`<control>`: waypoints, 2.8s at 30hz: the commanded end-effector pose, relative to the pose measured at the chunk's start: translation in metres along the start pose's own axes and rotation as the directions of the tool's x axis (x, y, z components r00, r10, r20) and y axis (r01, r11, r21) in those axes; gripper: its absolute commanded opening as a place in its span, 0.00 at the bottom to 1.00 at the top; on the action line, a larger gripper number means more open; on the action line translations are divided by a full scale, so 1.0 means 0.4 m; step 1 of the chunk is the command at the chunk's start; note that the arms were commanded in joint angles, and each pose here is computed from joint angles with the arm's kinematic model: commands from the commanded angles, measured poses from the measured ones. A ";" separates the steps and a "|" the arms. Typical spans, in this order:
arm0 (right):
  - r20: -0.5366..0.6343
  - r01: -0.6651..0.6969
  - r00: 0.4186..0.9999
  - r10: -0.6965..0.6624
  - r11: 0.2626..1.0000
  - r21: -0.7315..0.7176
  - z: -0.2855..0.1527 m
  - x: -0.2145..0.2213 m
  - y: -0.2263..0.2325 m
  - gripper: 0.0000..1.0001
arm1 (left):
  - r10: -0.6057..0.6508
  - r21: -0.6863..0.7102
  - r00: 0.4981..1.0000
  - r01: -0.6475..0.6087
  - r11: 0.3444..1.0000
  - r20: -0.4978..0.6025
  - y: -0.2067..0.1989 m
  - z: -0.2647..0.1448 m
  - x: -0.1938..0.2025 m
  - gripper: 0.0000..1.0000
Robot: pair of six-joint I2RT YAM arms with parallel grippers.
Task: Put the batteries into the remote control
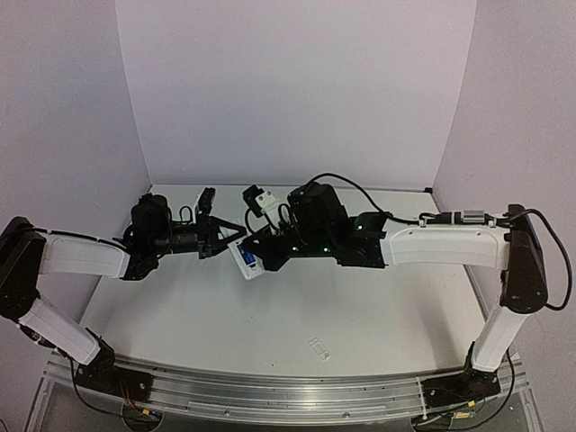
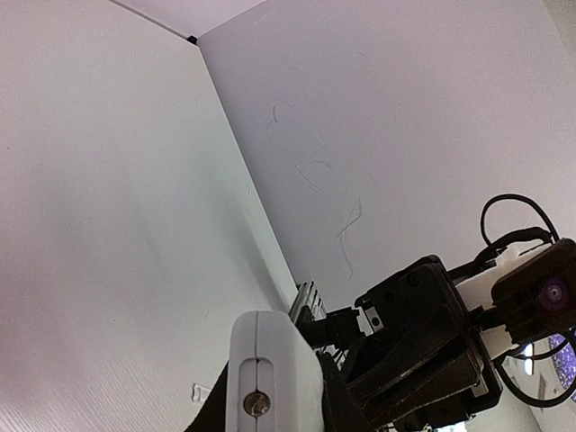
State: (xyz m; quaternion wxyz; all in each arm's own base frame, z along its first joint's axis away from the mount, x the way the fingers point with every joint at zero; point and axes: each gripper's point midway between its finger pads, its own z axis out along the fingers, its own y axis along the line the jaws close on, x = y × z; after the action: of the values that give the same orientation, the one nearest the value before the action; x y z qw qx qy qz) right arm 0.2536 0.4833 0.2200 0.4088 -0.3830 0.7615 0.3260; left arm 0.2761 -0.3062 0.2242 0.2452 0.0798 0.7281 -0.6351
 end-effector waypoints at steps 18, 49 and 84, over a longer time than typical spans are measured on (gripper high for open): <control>-0.503 -0.093 0.850 0.156 0.985 0.147 0.062 0.374 -0.065 0.00 | 0.258 0.196 0.938 -0.304 0.932 0.232 -0.288 -0.074 -0.171 0.00; -0.575 0.115 0.813 0.090 0.944 0.311 0.153 0.482 -0.122 0.00 | 0.219 0.269 0.950 -0.276 0.923 0.223 -0.331 -0.079 -0.196 0.00; -0.681 0.250 0.726 -0.098 0.960 0.129 0.166 0.566 -0.065 0.10 | 0.175 0.326 0.975 -0.212 0.921 0.140 -0.317 -0.060 -0.172 0.00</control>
State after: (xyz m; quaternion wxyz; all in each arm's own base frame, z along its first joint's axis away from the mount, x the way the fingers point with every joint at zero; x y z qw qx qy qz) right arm 0.2923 0.5253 0.1599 0.4315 -0.3758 0.8011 0.1754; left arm 0.3131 -0.2768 0.1734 0.1886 -0.0572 0.7810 -0.5926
